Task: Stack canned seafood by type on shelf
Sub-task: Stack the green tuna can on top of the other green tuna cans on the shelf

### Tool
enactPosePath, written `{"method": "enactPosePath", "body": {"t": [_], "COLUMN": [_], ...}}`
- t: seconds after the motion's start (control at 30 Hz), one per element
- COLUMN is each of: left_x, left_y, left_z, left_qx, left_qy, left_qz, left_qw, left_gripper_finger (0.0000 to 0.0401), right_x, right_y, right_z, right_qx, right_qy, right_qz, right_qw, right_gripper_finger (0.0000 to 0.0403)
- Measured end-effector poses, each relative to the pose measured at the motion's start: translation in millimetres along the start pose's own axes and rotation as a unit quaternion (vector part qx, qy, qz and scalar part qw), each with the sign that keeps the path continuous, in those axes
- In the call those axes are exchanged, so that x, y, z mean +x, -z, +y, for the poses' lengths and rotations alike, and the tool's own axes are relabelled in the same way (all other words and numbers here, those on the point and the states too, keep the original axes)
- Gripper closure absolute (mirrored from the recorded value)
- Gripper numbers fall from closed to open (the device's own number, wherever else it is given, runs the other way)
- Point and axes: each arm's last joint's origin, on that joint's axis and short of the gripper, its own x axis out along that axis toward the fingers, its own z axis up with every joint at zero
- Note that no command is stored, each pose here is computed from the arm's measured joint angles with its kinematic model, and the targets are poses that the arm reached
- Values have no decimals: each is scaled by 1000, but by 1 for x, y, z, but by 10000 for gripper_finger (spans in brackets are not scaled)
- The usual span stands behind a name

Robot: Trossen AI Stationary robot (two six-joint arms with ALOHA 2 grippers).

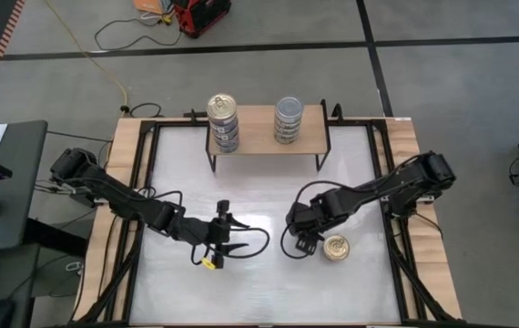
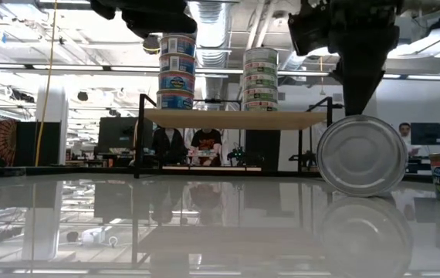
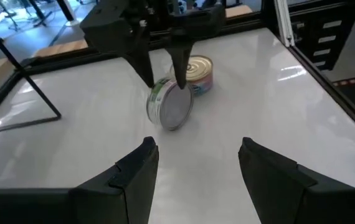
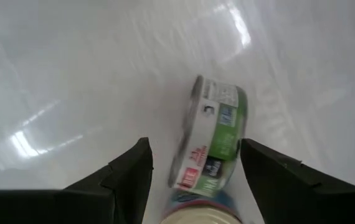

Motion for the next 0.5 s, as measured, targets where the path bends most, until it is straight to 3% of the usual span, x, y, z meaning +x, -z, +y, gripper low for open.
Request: {"method": "enactPosePath", "body": {"t": [0.37, 0.5], "left_x": [0, 0], "left_y": [3, 3], "left_z": [0, 0], "left_qx": [-10, -9], "left_qy": [1, -1], "left_qz": [2, 2], "left_qw": [1000, 1000], "left_gripper_finger": [186, 186], "right_x": [27, 28], "right_y": [15, 15], "right_z": [-11, -12], "right_qx": [31, 26], "right_qy": [16, 17], "right_qz": [22, 22], "right_qw": [999, 999], "right_gripper_finger": [136, 175]}}
